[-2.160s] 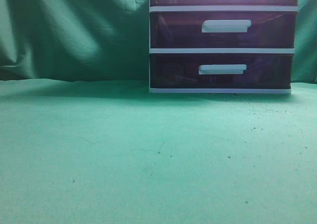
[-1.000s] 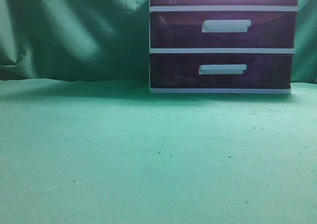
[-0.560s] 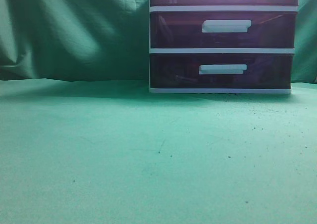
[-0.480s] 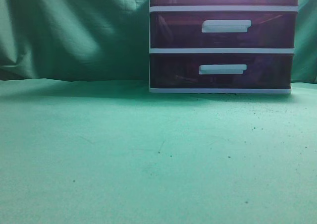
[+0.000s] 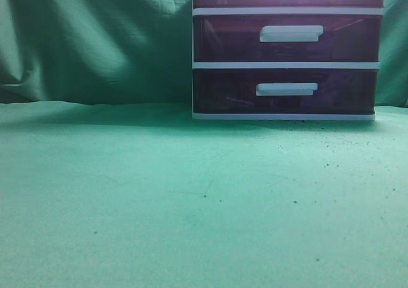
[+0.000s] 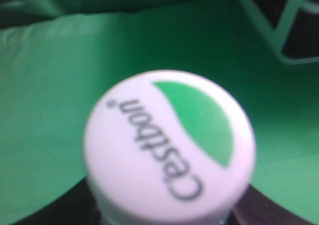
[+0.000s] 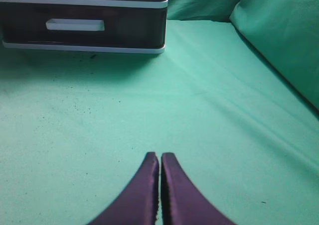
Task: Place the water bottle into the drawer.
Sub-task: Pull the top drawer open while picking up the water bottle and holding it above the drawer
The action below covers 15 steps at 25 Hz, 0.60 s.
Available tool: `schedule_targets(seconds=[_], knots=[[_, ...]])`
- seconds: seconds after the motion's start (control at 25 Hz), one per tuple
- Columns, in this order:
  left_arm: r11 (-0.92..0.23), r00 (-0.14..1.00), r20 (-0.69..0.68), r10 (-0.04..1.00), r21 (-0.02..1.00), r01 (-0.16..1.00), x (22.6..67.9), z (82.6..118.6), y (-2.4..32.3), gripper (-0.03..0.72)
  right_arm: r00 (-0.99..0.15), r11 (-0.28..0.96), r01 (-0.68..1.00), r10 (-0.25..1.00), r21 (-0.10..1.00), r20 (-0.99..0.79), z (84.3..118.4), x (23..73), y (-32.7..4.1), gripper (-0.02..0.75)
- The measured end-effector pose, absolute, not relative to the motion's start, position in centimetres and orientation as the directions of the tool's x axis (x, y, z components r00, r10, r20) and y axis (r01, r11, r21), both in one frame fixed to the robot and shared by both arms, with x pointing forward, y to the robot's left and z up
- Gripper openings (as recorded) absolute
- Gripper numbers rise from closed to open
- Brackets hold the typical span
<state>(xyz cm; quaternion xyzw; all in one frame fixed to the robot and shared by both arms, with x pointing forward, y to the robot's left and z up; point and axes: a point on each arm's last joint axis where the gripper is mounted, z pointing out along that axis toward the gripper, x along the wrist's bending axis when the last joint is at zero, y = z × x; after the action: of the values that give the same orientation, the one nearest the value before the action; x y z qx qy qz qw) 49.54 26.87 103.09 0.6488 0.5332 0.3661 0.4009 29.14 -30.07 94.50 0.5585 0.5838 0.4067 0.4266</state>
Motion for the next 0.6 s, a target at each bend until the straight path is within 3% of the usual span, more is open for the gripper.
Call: schedule_targets(seconds=[0.32, 0.6], knots=[[-0.128, 0.246, 0.017, 0.969, 0.887, 0.444, 46.2, 112.5, 23.7, 0.279, -0.015, 0.085, 0.275, 0.996, 0.958, -0.085, 94.8, 29.2, -30.1, 0.0], [-0.184, 0.357, 0.017, 0.934, 0.88, 0.438, 43.3, 115.2, 22.0, 0.279, -0.067, 0.066, -0.21, 0.994, 0.976, -0.081, 99.1, 29.4, -29.3, 0.0]])
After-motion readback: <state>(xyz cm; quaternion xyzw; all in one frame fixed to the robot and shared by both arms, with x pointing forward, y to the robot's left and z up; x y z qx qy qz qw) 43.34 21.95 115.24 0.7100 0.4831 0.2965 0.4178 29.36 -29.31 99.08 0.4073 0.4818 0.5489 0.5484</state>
